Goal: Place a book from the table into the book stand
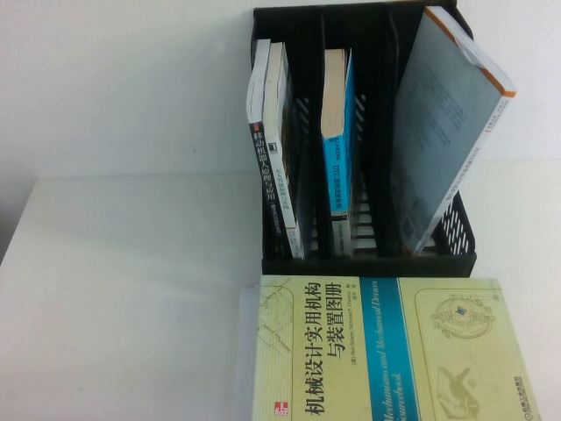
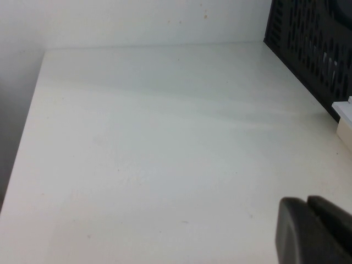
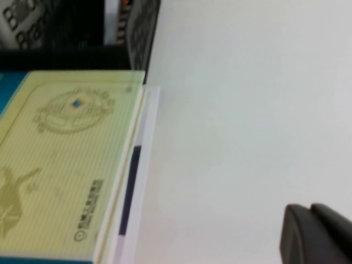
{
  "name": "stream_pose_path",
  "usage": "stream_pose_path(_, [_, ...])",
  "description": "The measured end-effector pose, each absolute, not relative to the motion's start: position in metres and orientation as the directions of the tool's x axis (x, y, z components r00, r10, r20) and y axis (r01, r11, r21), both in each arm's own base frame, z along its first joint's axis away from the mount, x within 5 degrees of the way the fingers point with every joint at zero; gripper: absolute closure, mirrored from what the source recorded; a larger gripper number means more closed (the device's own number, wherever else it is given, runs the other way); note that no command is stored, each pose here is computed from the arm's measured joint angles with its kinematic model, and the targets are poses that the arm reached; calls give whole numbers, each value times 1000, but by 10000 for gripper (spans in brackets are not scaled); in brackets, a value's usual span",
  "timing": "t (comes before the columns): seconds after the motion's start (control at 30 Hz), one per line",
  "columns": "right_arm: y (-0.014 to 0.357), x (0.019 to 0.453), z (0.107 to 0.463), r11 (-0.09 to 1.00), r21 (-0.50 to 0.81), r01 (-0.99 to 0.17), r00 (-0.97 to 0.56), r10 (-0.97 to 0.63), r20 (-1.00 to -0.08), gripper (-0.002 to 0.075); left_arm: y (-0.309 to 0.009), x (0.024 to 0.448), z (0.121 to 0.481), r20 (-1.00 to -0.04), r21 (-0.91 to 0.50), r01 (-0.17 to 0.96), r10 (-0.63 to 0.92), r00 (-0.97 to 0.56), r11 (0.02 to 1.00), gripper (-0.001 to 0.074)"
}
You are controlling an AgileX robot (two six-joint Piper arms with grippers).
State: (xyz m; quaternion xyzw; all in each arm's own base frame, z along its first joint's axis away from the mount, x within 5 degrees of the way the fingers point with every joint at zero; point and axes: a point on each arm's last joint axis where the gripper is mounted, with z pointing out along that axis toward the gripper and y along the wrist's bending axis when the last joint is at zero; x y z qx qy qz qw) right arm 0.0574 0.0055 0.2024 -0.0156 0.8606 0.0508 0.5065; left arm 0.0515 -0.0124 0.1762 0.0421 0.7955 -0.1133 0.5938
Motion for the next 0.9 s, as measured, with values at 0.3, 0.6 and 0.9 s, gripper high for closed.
stream_pose_path(0.3, [0,49,169,997,80,1,-373,74,-925,727,-12,51,176,-954,-130,201,-67,-293,971,737])
stream_pose_path(0.6, [0,51,170,999,34,-24,-335,24,-942,727,-12,51,176,-953,-130,201,-67,-294,971,737])
stream_pose_path(0.9, [0,51,170,999,30,-25,-335,20,-942,727,-12,51,176,-953,-130,201,-67,-294,971,737])
